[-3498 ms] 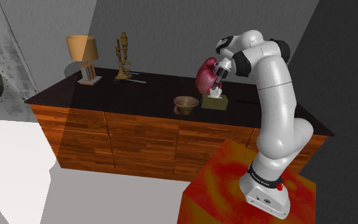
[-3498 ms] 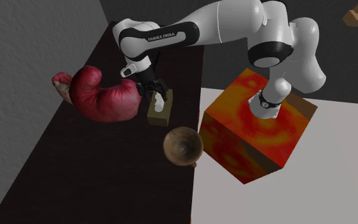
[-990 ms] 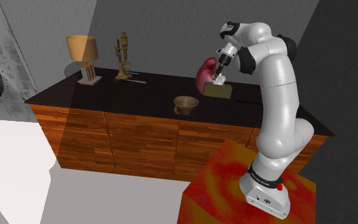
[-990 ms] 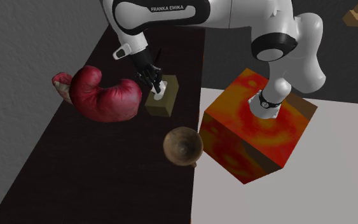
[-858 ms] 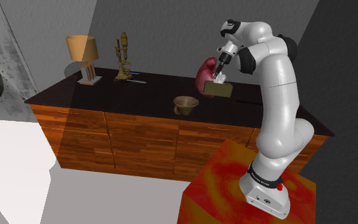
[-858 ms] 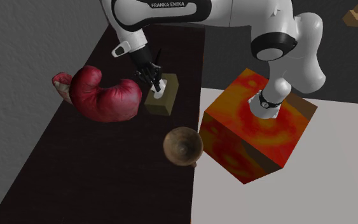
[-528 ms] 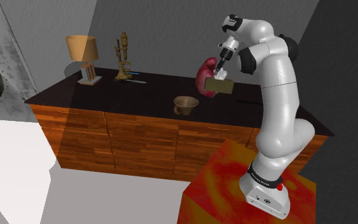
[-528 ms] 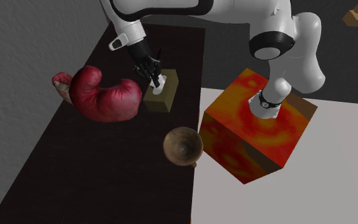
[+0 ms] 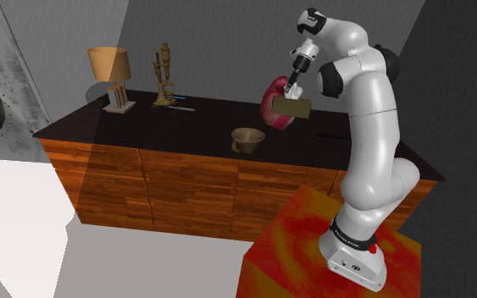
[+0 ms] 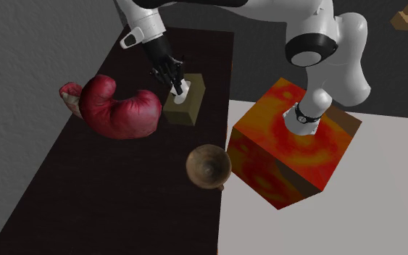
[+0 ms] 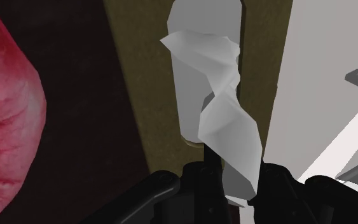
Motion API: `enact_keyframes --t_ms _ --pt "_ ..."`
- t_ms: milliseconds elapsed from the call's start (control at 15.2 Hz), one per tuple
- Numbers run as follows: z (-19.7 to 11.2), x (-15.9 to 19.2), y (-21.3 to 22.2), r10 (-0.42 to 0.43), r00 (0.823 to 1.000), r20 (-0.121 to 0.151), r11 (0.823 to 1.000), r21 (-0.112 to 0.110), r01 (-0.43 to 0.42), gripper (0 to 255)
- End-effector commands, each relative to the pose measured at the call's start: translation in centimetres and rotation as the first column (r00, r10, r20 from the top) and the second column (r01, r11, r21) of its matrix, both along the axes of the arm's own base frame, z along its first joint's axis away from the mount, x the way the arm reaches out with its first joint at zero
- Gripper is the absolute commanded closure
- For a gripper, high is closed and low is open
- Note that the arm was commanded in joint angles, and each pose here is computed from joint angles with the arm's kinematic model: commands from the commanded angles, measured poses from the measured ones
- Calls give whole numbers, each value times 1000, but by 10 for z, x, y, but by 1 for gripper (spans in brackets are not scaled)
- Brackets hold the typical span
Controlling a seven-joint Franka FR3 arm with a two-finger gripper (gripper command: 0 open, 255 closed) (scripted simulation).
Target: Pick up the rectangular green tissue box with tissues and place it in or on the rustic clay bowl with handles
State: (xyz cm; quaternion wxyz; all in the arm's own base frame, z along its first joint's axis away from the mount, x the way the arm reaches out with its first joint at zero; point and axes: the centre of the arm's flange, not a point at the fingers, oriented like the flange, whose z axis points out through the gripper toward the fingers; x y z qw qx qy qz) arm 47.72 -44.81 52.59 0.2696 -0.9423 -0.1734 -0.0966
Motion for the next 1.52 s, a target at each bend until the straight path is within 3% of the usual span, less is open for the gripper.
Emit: enact_keyframes --t_ms 0,1056,1452 --pt "4 7 23 0 1000 0 1000 0 0 255" --pt "45 78 218 0 1000 0 1000 0 0 255" --pt "21 82 227 0 1000 0 1000 0 0 255"
